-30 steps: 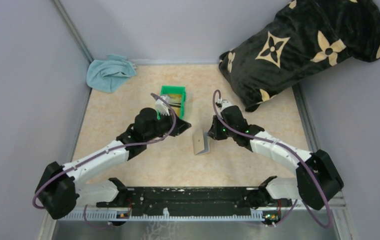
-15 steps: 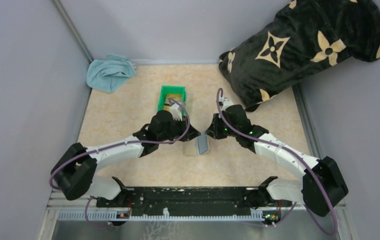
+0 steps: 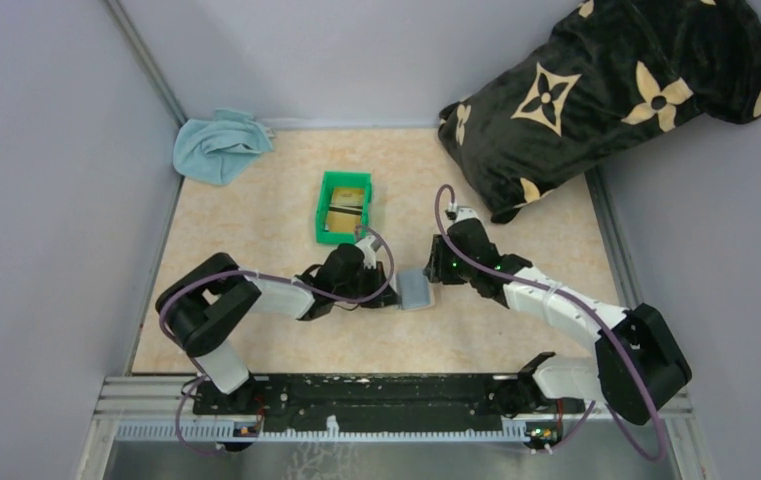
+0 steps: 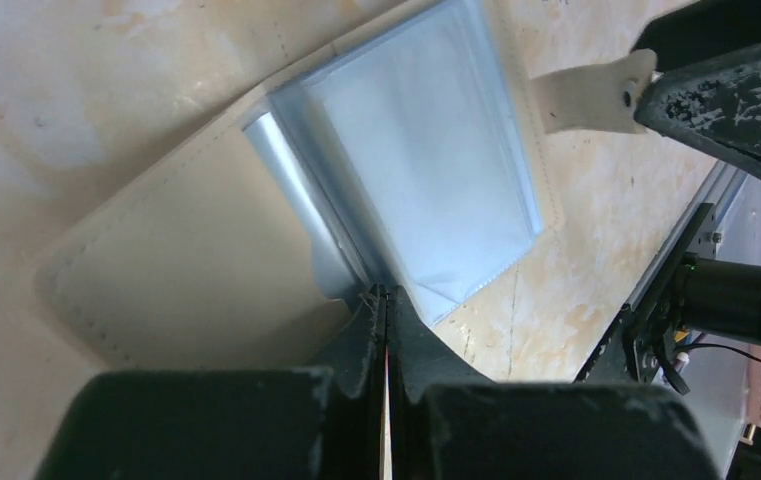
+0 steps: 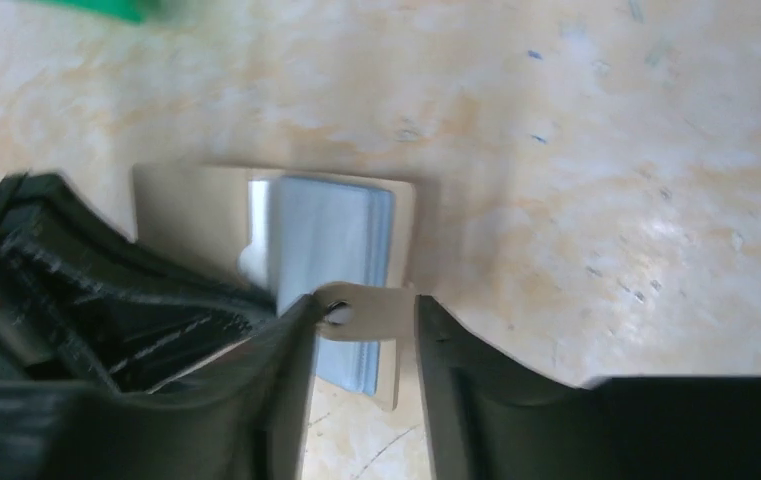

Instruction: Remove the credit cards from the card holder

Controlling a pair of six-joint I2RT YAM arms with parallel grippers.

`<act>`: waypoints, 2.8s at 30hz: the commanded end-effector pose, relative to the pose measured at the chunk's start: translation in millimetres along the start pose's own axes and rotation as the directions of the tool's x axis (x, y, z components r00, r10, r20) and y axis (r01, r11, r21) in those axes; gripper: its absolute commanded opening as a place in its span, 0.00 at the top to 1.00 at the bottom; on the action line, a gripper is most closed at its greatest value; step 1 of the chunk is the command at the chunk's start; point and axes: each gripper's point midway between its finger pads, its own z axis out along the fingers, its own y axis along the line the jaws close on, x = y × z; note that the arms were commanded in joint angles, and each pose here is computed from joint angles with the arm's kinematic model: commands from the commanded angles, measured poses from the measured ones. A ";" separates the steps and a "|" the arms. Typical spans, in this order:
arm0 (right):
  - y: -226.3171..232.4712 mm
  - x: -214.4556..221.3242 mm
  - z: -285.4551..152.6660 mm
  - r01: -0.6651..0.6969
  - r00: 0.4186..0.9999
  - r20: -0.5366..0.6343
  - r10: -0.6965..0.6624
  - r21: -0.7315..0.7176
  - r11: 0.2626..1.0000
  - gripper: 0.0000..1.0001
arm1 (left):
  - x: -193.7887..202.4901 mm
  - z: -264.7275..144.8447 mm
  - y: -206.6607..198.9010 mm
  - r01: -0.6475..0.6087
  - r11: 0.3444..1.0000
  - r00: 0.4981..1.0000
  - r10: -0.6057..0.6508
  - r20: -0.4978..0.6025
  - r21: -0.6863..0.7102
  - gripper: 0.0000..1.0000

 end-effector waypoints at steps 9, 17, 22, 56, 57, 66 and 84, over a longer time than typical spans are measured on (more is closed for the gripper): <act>-22.4 -35.8 -24.2 -0.021 0.979 0.202 -0.004 0.119 0.993 0.98 | 5.5 13.4 -5.7 -0.014 0.999 1.000 0.015 -0.003 0.043 1.00; 8.6 -30.1 -19.7 0.051 0.981 0.184 -0.053 0.014 0.999 1.00 | 9.0 16.4 -3.4 -0.005 0.999 1.000 0.005 -0.012 0.042 1.00; 3.6 -4.3 7.9 0.026 0.996 0.082 -0.024 -0.017 1.000 1.00 | 9.4 13.5 -7.1 -0.004 0.998 1.000 0.005 -0.015 0.056 1.00; -32.1 43.9 45.5 0.030 0.998 -0.051 -0.027 0.062 0.998 1.00 | 23.9 -25.2 21.1 -0.013 0.998 1.000 0.014 0.020 -0.064 1.00; -32.0 43.6 45.3 0.030 0.998 -0.051 -0.027 0.062 0.998 1.00 | 27.9 -24.1 23.7 -0.003 0.998 1.000 0.004 0.015 -0.063 1.00; -25.9 37.4 43.3 0.022 0.999 -0.043 -0.020 0.047 0.999 1.00 | 48.3 -11.6 36.4 0.029 0.998 0.999 -0.031 -0.037 -0.061 1.00; -15.9 40.1 45.1 -0.004 0.998 -0.056 0.001 -0.044 0.999 1.00 | 55.5 -10.7 40.3 0.049 0.997 0.998 -0.052 -0.047 -0.059 1.00</act>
